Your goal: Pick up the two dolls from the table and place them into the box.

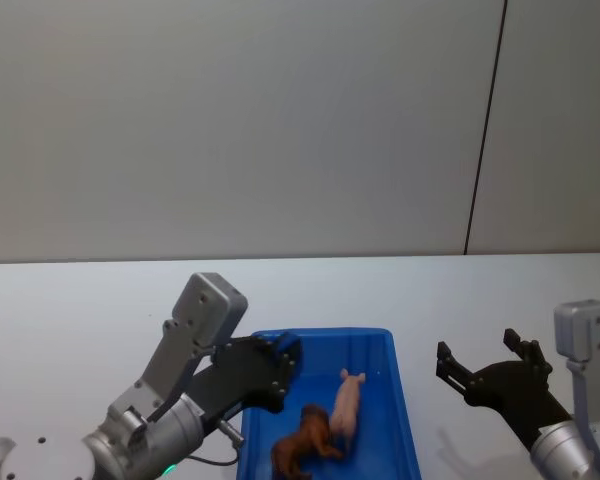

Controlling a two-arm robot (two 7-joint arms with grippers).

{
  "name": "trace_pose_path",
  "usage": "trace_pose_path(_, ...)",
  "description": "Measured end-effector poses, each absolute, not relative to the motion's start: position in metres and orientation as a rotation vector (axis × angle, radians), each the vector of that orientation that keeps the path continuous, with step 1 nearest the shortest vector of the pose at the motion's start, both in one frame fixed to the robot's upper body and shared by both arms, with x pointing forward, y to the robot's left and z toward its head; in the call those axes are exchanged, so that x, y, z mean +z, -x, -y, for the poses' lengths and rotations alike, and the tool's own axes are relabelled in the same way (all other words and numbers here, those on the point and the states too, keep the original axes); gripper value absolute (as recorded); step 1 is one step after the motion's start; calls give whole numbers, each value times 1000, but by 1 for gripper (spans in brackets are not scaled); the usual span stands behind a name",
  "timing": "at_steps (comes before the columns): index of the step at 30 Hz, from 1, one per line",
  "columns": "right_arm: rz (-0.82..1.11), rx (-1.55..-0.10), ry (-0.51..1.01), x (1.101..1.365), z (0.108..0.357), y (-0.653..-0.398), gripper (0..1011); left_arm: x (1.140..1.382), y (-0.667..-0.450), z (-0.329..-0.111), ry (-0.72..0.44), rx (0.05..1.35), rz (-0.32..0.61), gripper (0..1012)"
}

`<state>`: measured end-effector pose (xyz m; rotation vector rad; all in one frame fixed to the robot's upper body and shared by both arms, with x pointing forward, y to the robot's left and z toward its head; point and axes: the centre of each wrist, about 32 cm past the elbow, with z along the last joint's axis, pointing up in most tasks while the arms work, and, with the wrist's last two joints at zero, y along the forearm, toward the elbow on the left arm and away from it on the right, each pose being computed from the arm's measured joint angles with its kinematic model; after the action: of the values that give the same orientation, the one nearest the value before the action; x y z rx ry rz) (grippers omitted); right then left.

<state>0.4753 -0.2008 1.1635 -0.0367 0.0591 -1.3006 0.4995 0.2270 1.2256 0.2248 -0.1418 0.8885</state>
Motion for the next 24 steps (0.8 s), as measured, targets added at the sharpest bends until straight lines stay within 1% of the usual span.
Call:
trace_pose_path(9,-59,-1301,37,1163,201,-475,1001,1228,-502,-220,-197,821,153,67)
trace_pose_path(24,-59,-1301,37,1163,201,-475,1001,1229,-504,-215,-179,778,160,62)
